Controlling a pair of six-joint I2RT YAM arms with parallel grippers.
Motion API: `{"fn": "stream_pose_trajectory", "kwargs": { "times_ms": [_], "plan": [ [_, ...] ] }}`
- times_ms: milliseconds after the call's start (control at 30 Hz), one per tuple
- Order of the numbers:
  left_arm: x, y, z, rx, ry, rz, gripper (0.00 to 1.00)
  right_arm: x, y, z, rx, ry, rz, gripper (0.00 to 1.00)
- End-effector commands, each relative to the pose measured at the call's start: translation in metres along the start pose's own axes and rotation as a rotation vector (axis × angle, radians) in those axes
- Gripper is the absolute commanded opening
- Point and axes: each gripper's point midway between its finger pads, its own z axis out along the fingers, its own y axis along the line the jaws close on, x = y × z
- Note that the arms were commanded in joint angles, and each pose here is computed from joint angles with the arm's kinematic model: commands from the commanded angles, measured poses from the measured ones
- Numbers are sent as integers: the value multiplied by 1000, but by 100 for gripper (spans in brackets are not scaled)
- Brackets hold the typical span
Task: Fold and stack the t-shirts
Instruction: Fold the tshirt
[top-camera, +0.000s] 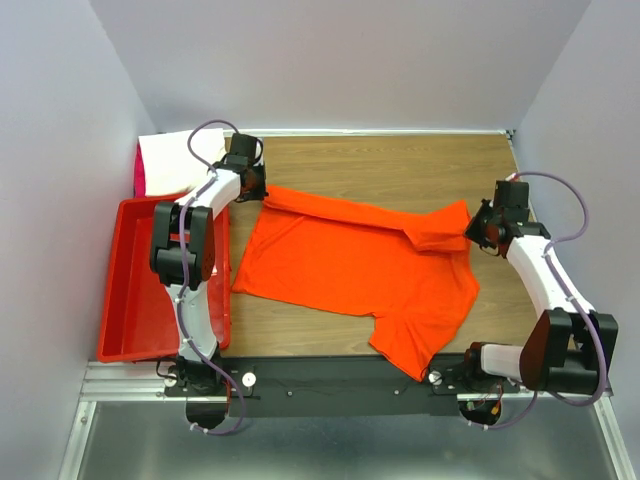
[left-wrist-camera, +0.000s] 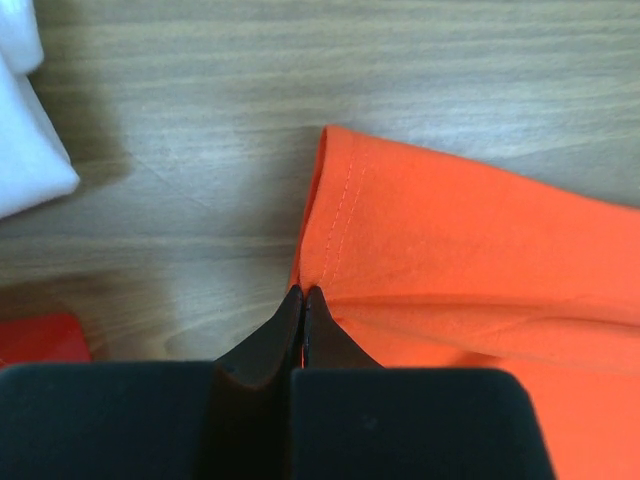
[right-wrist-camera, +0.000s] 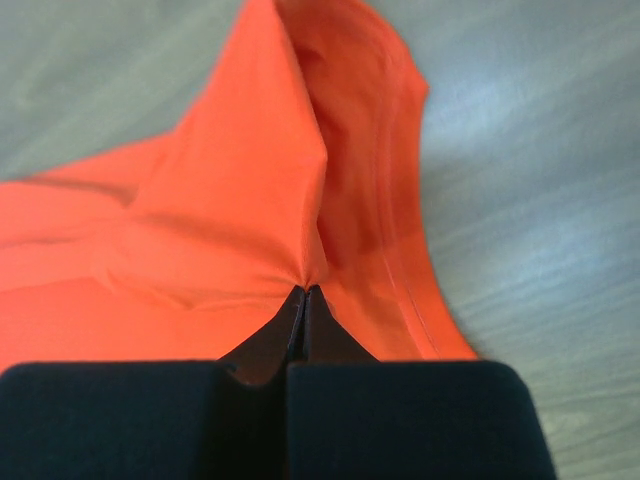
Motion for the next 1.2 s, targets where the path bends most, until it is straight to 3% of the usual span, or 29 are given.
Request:
{"fn": "stream_pose_trajectory", "kwargs": {
  "times_ms": [0,200,533,600,700,767,833,867,1033,1167],
  "plan": [
    [8,5,-2,-3,15,-11,0,30,-22,8,85,78,20,1],
    [28,5,14,-4,59,-26,0,51,-28,29,116,158,52,2],
    [37,5,21,-13,68,-32,0,59,-36,43,156,178,62,5],
    [39,5,22,-18,75,-40,0,59,-36,43,156,175,58,8],
    [42,9,21,-43,81,-56,0,46,-31,39,144,140,63,29],
    [37,8,15,-44,70,-64,4,32,-24,35,120,108,68,46],
    [30,17,8,-99,42,-71,9,9,-13,30,95,54,69,53],
    [20,16,0,-103,14,-72,16,2,-12,31,98,42,65,56],
    [-6,17,-27,-139,-77,-82,46,-46,-7,42,90,-56,84,58],
    [-22,11,-48,-135,-133,-72,49,-62,-11,63,45,-42,143,56]
  ]
}}
